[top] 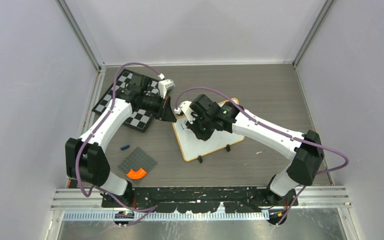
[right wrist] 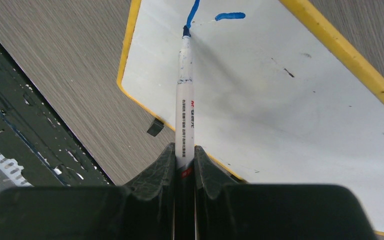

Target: Write a sentence on the whiteboard

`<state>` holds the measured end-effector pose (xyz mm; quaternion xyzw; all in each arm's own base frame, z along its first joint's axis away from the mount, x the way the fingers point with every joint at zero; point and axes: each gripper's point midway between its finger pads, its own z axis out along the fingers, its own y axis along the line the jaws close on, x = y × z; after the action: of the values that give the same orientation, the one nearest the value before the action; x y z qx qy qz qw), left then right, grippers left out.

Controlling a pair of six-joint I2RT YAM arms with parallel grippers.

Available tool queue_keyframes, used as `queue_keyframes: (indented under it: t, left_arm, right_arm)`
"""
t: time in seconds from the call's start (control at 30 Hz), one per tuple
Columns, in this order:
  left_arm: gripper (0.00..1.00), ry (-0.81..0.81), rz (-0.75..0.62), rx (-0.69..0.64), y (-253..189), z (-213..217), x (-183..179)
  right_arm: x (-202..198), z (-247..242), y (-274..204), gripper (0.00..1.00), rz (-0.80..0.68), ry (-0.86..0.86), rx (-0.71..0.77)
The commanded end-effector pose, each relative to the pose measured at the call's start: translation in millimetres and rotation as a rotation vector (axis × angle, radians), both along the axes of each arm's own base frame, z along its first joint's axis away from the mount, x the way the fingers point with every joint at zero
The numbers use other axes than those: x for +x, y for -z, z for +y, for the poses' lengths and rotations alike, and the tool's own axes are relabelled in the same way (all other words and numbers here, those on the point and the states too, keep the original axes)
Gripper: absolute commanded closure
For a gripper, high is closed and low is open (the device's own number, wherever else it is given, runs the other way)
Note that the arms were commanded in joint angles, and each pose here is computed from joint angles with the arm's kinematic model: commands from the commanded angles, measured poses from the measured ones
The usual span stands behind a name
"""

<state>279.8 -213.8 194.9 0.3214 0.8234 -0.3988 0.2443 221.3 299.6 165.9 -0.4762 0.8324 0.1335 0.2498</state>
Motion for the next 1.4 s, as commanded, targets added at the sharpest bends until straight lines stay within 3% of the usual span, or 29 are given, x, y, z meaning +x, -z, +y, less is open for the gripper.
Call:
queue_keyframes:
  t: [0.0, 0.93, 1.37]
  left_arm:
    - [1.0, 0.0, -0.044, -0.006, -5, 0, 4]
    - [1.0, -0.002, -0.04, -0.006, -5, 0, 3]
    - [1.0, -0.001, -0.045, -0.003, -5, 0, 4]
  right_arm:
    - [3, 2, -7, 1.0, -0.029, 0.0, 0.014]
    - [37, -7, -50, 1.0, -0.142, 0.111, 0.091]
    - [21, -2, -35, 1.0, -0.057, 0.054, 0.086]
